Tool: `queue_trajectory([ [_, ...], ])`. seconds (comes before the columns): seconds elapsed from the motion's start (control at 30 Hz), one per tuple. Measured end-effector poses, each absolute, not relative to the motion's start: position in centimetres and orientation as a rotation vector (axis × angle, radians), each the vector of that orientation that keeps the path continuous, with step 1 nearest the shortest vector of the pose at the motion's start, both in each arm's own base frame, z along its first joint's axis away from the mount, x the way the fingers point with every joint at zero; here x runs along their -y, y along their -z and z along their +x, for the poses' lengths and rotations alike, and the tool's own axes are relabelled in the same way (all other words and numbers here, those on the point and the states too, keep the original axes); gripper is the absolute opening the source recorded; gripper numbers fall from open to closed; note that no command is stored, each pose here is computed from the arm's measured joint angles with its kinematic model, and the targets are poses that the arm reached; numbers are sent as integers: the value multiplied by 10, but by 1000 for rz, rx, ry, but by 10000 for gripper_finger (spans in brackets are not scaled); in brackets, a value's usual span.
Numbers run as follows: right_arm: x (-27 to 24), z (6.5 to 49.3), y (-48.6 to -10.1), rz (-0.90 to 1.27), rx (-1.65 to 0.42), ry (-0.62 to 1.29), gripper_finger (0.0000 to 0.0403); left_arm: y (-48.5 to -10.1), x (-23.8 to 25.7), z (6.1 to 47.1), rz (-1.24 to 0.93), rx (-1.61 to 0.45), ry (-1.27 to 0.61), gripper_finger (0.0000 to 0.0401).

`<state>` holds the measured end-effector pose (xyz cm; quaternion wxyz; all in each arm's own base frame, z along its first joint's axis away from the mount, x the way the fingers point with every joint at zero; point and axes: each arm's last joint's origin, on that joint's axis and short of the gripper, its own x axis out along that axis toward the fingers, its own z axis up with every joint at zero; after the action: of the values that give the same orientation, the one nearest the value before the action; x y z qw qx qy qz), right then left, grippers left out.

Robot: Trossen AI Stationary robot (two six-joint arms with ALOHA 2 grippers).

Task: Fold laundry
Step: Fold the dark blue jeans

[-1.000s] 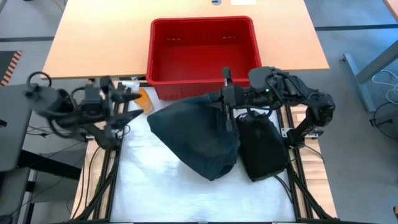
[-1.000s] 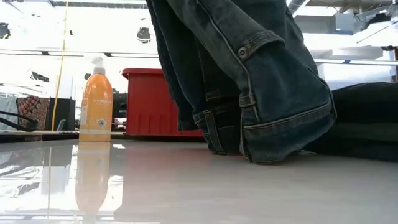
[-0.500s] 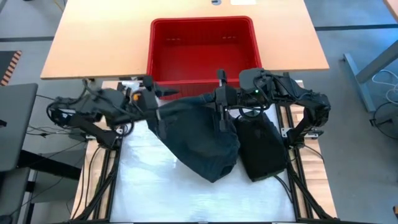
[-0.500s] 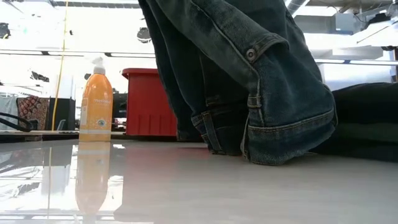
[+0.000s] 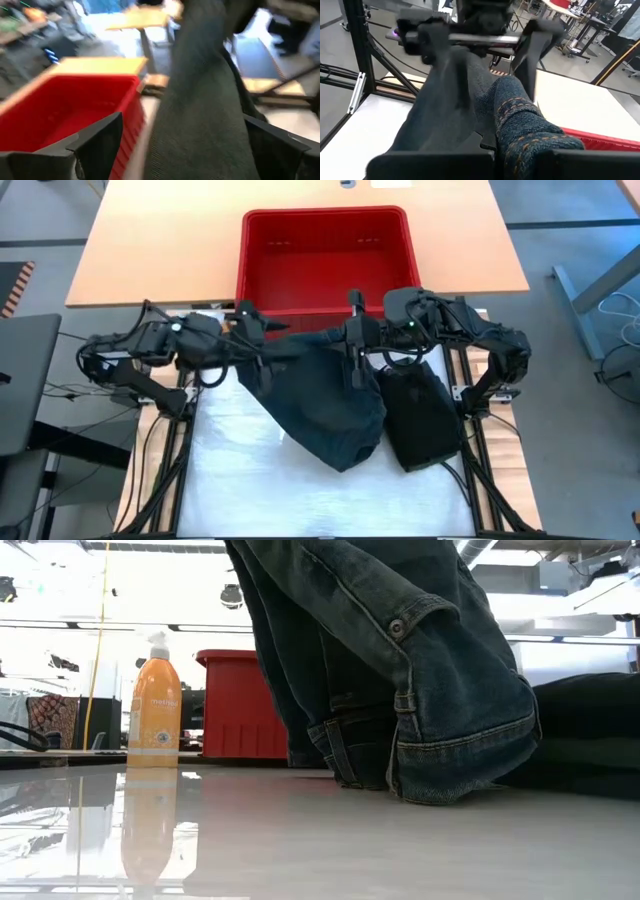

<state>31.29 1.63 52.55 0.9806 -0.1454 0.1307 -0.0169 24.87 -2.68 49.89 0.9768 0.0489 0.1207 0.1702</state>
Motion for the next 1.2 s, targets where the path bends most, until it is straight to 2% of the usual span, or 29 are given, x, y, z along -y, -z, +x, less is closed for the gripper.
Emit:
queue_trajectory([
  [0.1,-16,313,-525,-292,-262,34,26,-491,24,256,59,-300,-294,355],
  [0.3,-18,313,-526,-276,-257,9,27,-476,20,269,83,-395,-310,352],
  [0.4,-19,313,-525,-276,-258,5,27,-475,20,272,127,-400,-343,324],
  [0.5,-19,313,-526,-273,-257,4,27,-474,21,271,136,-405,-337,256],
  [0.6,-19,313,-526,-273,-255,3,27,-474,21,271,139,-405,-333,150],
  [0.67,-19,313,-526,-273,-256,4,32,-474,22,271,139,-406,-318,63],
  [0.7,-19,313,-526,-273,-257,3,38,-475,23,271,127,-403,-312,33],
  [0.73,-19,313,-525,-267,-259,4,45,-475,23,270,111,-399,-311,22],
  [0.87,-18,310,-526,-262,-264,4,89,-476,25,269,111,-400,-284,10],
  [1.0,-15,300,-527,-277,-302,47,150,-475,25,268,113,-409,-283,9],
  [1.13,-9,276,-523,-307,-462,69,206,-473,25,267,115,-424,-300,8],
  [1.2,-7,261,-521,-252,-535,79,224,-474,25,265,112,-421,-315,8],
])
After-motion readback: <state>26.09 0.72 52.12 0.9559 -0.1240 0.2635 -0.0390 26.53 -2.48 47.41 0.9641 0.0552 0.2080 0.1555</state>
